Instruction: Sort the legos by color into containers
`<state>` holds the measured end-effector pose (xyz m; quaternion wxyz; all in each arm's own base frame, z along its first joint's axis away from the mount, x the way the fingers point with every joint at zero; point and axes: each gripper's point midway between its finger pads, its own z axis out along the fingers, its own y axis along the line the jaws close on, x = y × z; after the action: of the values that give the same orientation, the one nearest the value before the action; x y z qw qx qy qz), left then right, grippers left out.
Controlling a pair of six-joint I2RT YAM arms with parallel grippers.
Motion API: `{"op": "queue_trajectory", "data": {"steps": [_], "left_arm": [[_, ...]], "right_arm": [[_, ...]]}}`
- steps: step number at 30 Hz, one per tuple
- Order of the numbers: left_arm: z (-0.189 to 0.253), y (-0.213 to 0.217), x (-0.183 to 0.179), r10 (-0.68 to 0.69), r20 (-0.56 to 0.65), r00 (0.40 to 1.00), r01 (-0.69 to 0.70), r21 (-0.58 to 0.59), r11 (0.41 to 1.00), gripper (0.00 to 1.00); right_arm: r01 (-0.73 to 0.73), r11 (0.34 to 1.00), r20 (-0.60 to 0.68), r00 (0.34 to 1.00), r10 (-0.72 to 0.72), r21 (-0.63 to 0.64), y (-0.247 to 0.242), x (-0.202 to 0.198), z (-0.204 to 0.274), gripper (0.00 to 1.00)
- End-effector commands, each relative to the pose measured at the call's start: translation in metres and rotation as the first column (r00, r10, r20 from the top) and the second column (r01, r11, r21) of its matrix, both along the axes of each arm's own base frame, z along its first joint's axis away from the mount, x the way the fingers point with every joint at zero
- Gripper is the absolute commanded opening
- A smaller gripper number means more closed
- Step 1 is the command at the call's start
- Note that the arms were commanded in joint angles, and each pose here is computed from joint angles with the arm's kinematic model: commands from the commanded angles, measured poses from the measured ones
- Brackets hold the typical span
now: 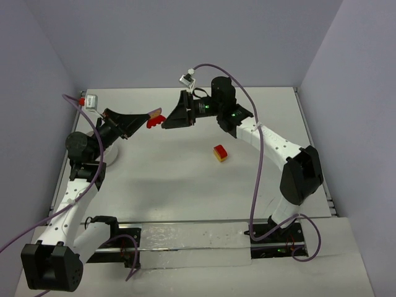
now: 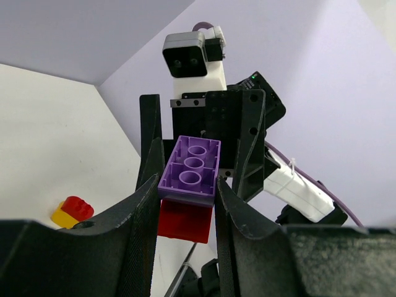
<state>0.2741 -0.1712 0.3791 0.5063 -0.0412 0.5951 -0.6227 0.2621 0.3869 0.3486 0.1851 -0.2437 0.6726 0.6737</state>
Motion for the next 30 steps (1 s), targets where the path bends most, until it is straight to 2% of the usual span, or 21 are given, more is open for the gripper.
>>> {"op": "queue_trajectory", "data": {"steps": [1,7,12,25,30], "left_arm": [[0.032,0.005,-0.006,0.017,0.077,0.997,-0.013,-0.048,0.999,0.0],[0.028,0.005,-0.005,0.019,0.069,0.997,-0.016,-0.044,0.999,0.0],[0.026,0.005,-0.004,0.022,0.063,0.998,-0.019,-0.045,0.999,0.0],[0.02,0.004,-0.004,0.012,0.041,0.999,-0.01,-0.047,0.999,0.0],[0.015,0.004,-0.004,0.011,0.03,0.999,-0.01,-0.045,0.999,0.0]], "right_arm": [[-0.002,0.998,0.088,0.996,-0.004,0.065,0.008,-0.003,0.032,0.89],[-0.011,0.996,0.086,0.996,0.003,0.085,0.013,-0.002,0.036,0.83],[-0.014,0.995,0.092,0.996,0.005,0.094,0.017,-0.002,0.038,0.68],[-0.001,0.996,0.087,0.996,-0.007,0.094,0.021,0.005,0.035,0.63],[-0.013,0.995,0.088,0.996,0.004,0.099,0.021,0.004,0.036,0.56]]}}
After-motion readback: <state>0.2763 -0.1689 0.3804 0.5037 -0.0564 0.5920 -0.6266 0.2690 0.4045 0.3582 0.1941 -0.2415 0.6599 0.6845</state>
